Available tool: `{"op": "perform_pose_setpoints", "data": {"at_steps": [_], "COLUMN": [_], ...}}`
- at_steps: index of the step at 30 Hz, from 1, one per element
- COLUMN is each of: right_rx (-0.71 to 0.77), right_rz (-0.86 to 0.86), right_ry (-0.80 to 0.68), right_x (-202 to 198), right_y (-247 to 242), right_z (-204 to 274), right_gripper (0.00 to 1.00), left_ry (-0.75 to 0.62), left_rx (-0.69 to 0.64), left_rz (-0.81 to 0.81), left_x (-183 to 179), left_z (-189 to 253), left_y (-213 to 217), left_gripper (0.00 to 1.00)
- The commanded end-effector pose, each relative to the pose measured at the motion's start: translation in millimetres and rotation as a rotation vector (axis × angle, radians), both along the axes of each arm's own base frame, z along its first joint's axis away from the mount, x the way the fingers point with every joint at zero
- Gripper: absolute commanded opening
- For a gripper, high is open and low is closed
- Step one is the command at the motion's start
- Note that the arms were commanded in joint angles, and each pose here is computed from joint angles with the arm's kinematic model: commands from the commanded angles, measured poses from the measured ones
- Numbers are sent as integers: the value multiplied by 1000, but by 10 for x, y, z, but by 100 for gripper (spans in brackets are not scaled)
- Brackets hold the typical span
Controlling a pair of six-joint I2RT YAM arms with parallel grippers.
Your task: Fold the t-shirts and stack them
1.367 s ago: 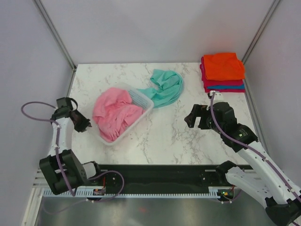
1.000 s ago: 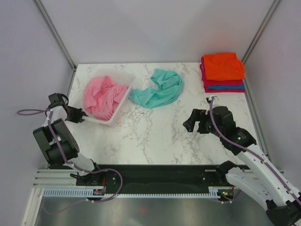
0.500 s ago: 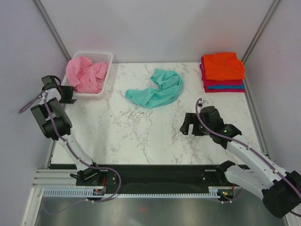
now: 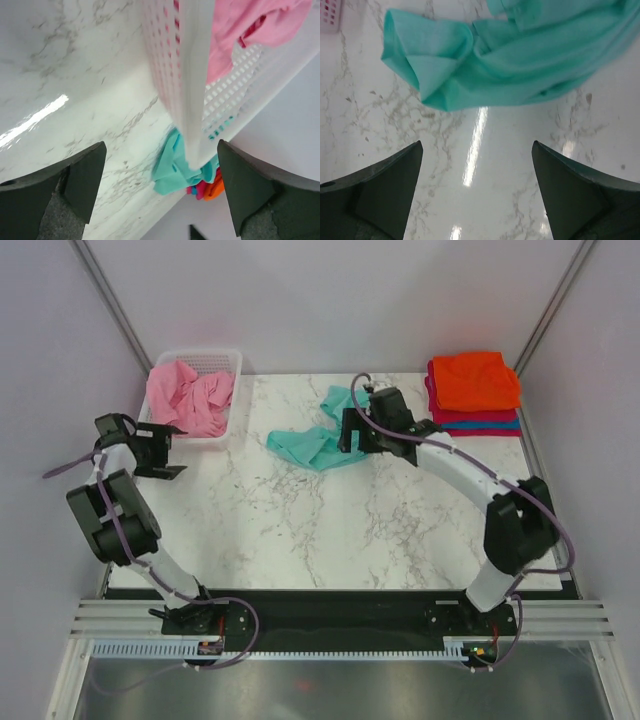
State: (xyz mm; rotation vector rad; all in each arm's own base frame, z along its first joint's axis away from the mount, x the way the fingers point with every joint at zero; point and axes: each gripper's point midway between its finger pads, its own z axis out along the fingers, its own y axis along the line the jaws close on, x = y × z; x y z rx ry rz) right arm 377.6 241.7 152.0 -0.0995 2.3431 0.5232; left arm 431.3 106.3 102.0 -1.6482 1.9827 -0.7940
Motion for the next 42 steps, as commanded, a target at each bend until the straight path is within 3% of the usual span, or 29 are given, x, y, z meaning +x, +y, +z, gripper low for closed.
{"op": "perform_pose_setpoints", "data": {"at_steps": [1, 3, 4, 6, 9, 15, 17, 18, 19, 21, 22, 24, 29, 31, 33, 34, 36, 37, 38, 40, 42], "right_rx": [-98, -178, -178, -246, -369, -563, -599, -619, -624, -622, -607, -597, -473, -359, -207, -123, -20, 24, 44, 73, 84], "right_rz": [23, 37, 38, 10, -35, -131, -144, -145, -142, -150, -145, -165, -283, -311, -226, -255, -259, -300, -325, -362, -363], "right_ry": [-103, -86, -130, -173, -177, -121, -111, -100, -97, -101, -102, -115, -95, -32, 69, 107, 151, 162, 157, 113, 76], "right_x": [529, 749, 908, 1245, 1540, 1618, 1594, 1570, 1558, 1511, 1474, 1389, 561, -69, -791, -1008, -1508, -1613, -1687, -1787, -1780], "right_y": [266, 376, 474, 563, 557, 300, 237, 191, 181, 139, 150, 105, -338, -589, -667, -681, -828, -880, -946, -1088, -1121], "right_z": [298, 89, 320, 318, 129, -406, -486, -544, -559, -483, -433, -294, 237, 224, 23, -32, -199, -220, -228, -185, -51], "right_gripper": [98, 98, 98, 98, 98, 98, 92, 85, 65, 38, 17, 0, 0, 0, 0, 5, 47, 77, 86, 93, 94], "left_ry": [-135, -134, -141, -152, -171, -258, -256, -257, -255, -267, -275, -287, -337, -339, -364, -374, -378, -379, -381, -382, -394], "left_rx": [138, 207, 233, 272, 264, 315, 304, 299, 296, 307, 320, 369, 493, 516, 556, 569, 598, 606, 618, 644, 693], "left_rz": [-80, -120, -140, -183, -226, -333, -345, -351, -357, -387, -401, -455, -588, -619, -648, -653, -664, -672, -710, -760, -868], "left_x": [-367, -561, -724, -875, -1048, -894, -904, -908, -921, -928, -929, -929, -1058, -1122, -1177, -1192, -1234, -1239, -1248, -1218, -1136], "left_z": [423, 387, 399, 349, 277, 544, 518, 508, 494, 510, 534, 580, 836, 903, 1007, 1060, 1109, 1109, 1081, 1048, 1025], "left_y": [-97, -132, -218, -307, -506, -747, -791, -807, -822, -898, -934, -1085, -1454, -1519, -1589, -1604, -1640, -1664, -1786, -1937, -2275], "left_gripper": [100, 99, 99, 97, 95, 88, 87, 87, 86, 84, 82, 80, 77, 76, 73, 72, 70, 69, 68, 68, 68]}}
